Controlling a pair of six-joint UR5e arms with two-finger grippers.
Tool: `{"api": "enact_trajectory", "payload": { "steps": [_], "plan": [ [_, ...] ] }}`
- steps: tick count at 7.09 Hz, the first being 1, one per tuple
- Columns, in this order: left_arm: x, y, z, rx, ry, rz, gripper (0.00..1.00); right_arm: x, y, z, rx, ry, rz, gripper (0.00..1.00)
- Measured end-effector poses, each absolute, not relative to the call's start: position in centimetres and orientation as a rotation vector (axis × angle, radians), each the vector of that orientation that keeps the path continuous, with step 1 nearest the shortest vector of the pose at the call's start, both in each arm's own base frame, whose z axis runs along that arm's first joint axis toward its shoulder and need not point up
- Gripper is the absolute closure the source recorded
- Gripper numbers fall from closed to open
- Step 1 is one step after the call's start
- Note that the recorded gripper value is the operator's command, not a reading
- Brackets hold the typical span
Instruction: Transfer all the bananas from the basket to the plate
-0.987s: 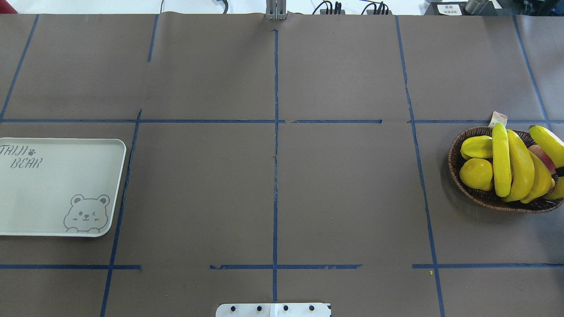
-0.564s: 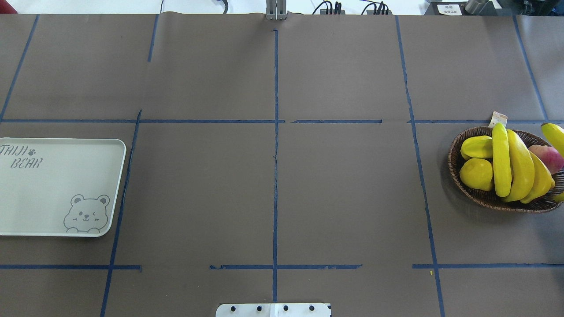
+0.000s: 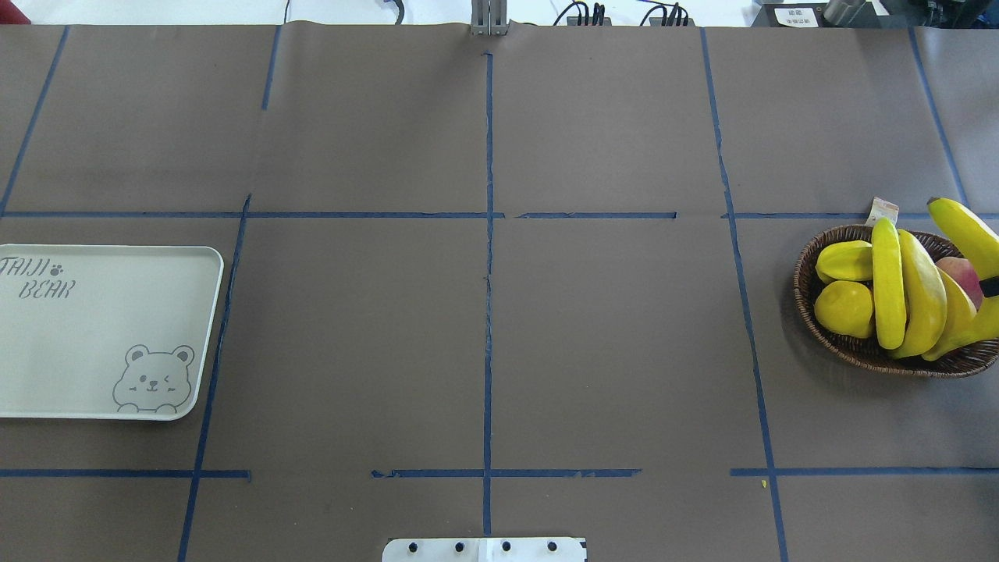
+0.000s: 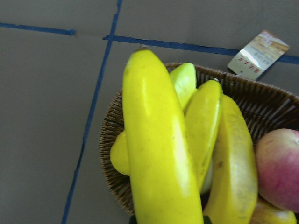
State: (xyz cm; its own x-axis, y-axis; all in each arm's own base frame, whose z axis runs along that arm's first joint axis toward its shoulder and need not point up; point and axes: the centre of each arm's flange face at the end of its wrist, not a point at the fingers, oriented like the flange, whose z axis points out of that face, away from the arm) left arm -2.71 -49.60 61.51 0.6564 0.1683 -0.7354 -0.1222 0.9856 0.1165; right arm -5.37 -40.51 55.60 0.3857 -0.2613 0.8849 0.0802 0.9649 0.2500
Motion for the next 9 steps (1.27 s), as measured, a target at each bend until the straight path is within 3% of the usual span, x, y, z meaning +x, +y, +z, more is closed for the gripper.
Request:
{"api": "enact_trajectory", "payload": {
  "steps": [3, 5, 9],
  "plan": [
    [-2.6, -50.1, 60.4, 0.076, 0.853, 0.165, 0.0, -11.1, -44.1, 44.2, 0.154, -1.22, -0.25, 0.99],
    [-1.5, -52.7, 56.4, 0.108, 0.911, 0.123, 0.0, -20.6, -46.7, 35.7, 0.153, -1.192, -0.185, 0.98],
    [7.6, -54.4, 48.8, 0.146, 1.11, -0.046, 0.01, -37.6, -42.4, 21.8, 0.185, -1.246, 0.008, 0.98]
  ]
}}
